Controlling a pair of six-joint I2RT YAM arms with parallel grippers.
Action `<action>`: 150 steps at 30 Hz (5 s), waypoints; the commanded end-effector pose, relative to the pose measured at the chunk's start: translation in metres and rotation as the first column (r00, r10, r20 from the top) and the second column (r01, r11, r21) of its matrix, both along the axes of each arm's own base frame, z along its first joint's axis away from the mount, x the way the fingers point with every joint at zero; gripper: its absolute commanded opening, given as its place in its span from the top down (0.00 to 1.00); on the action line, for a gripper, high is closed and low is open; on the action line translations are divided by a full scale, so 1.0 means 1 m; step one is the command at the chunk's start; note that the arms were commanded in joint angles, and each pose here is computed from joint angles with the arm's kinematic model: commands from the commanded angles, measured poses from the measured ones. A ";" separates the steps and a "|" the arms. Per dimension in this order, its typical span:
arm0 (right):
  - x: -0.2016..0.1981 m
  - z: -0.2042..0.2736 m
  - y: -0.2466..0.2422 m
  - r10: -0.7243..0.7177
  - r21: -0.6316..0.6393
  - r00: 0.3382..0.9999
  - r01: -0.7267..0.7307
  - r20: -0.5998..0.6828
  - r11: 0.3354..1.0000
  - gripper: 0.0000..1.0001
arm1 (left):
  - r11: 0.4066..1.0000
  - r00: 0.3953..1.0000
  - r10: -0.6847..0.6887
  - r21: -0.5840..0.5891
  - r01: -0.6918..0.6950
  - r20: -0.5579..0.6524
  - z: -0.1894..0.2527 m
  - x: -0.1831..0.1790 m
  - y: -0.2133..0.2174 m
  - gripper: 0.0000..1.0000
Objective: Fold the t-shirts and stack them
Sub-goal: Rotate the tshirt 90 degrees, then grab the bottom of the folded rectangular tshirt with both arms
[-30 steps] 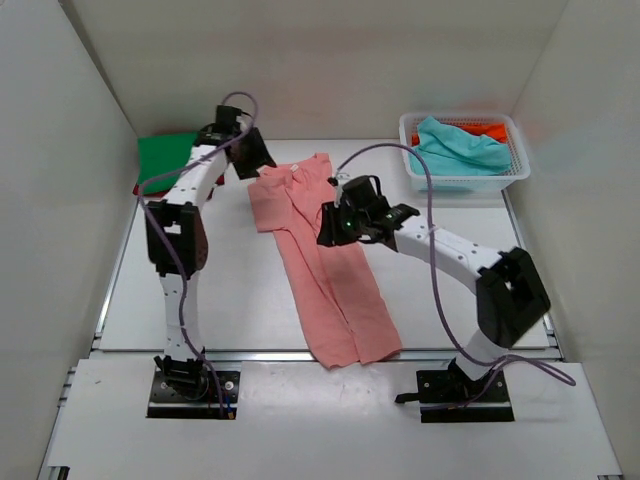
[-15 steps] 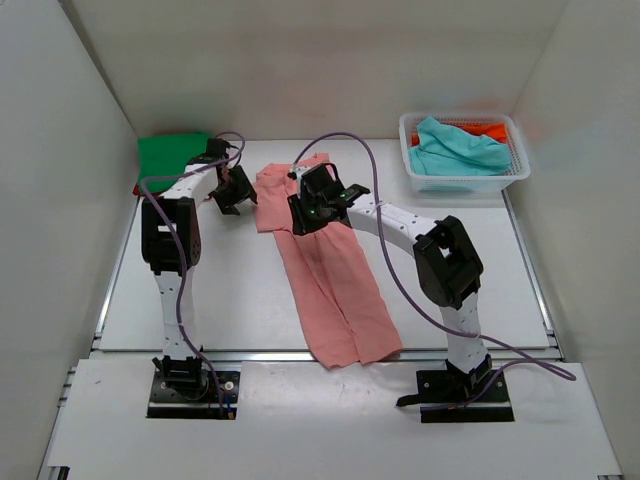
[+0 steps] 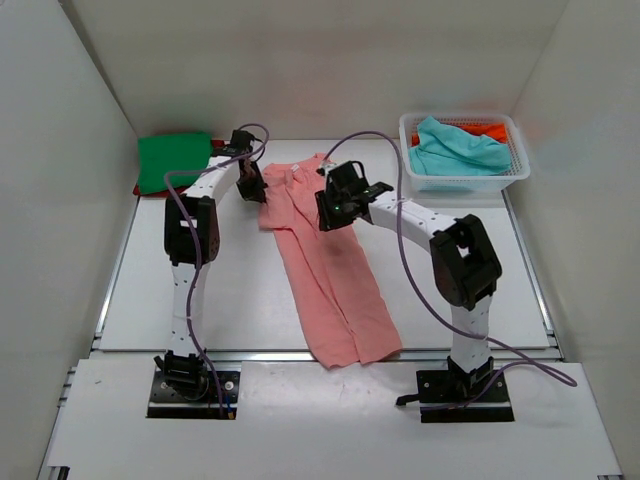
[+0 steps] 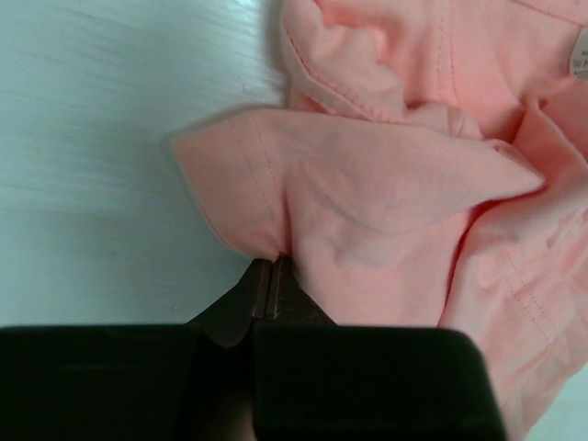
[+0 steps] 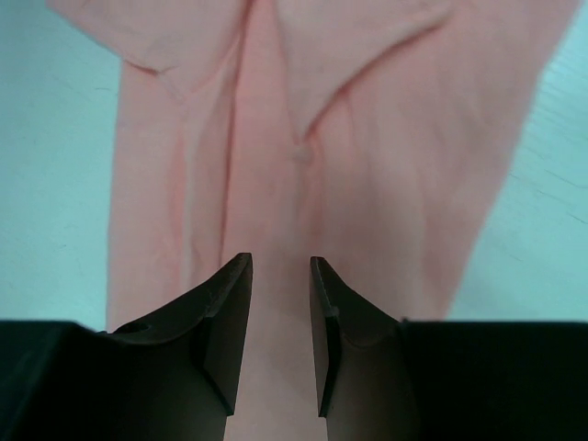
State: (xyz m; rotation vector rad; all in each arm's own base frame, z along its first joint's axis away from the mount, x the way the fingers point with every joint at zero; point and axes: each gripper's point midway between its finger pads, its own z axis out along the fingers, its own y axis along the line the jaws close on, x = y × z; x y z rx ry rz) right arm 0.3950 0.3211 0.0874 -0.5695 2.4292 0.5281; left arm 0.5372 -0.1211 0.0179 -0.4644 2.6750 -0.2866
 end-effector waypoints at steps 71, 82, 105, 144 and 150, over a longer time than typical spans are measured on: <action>-0.017 0.018 -0.107 -0.178 0.073 0.982 0.173 0.063 0.982 0.70 | 0.776 0.974 -0.002 -0.614 0.144 0.225 0.142 0.053 -0.168 0.36; -0.086 -0.002 -0.120 -0.187 0.018 0.982 0.188 -0.039 0.982 0.64 | 0.949 0.986 -0.087 -0.290 0.126 0.145 0.110 -0.009 -0.086 0.34; -0.189 -0.070 -0.056 -0.015 0.028 0.949 0.025 -0.315 0.999 0.65 | 0.948 0.992 -0.114 -0.293 0.122 0.043 -0.005 0.041 -0.102 0.36; -0.277 -0.053 -0.079 -0.298 0.097 0.752 0.432 -0.588 0.897 0.51 | 0.941 0.953 -0.290 -0.209 0.268 -0.082 0.017 -0.371 -0.065 0.23; -0.273 -0.064 -0.071 -0.318 0.047 0.742 0.425 -0.591 0.904 0.75 | 0.941 0.953 -0.294 -0.197 0.275 -0.075 0.009 -0.369 -0.081 0.35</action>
